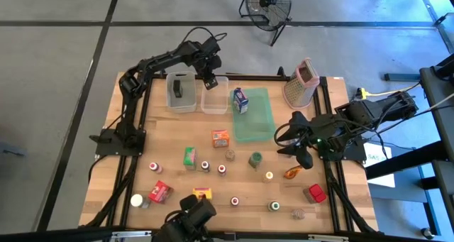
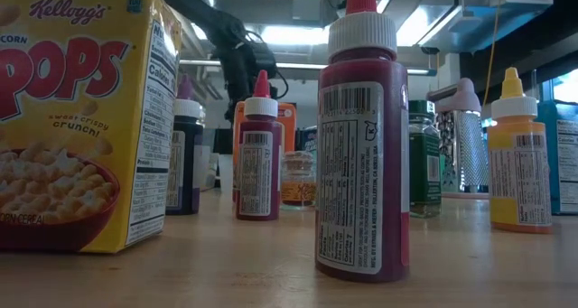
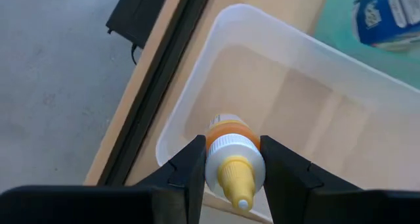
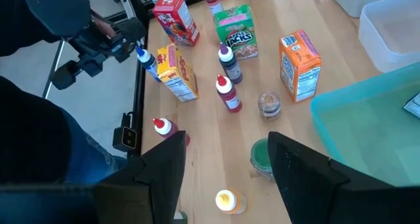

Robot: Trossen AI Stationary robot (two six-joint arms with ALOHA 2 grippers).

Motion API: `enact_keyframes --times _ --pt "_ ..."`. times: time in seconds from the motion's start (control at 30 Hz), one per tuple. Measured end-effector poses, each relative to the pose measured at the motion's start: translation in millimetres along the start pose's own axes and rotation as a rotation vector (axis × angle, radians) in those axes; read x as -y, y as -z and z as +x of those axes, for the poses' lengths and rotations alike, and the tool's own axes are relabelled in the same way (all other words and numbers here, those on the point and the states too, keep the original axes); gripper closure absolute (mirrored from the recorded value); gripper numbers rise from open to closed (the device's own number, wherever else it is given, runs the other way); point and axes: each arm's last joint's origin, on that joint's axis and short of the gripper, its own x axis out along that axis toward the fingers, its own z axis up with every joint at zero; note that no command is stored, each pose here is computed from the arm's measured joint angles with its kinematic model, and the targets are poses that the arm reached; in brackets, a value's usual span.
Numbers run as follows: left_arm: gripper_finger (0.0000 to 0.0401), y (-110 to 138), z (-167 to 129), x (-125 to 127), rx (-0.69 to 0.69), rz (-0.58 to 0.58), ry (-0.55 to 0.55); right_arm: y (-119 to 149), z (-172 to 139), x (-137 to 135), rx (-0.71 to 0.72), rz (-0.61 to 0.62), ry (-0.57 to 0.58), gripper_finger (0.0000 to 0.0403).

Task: Pick & Place Kitchen Items
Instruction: Put the top yellow food coloring bottle into the transparent bin

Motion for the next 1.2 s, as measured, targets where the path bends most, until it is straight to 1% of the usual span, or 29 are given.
enact_keyframes --times 0.27,0.57,0.9,1.2 --pt "0.0284 5.3 9.3 -0.2 -0.019 -0.014 -0.022 0.2 0.0 0.2 -0.001 0.000 0.003 0.0186" --pt "0.0284 3.4 10.5 -1.0 0.006 -0.013 -0.031 0.0 0.0 0.4 0.003 0.000 0.010 0.0205" --pt "0.0285 4.9 10.5 -1.2 -0.011 -0.018 -0.041 0.0 0.0 0.4 0.004 0.000 0.009 0.0208" --pt "0.0271 6.3 10.5 -0.9 -0.025 -0.020 -0.038 0.2 0.0 0.1 -0.001 -0.001 0.002 0.0208"
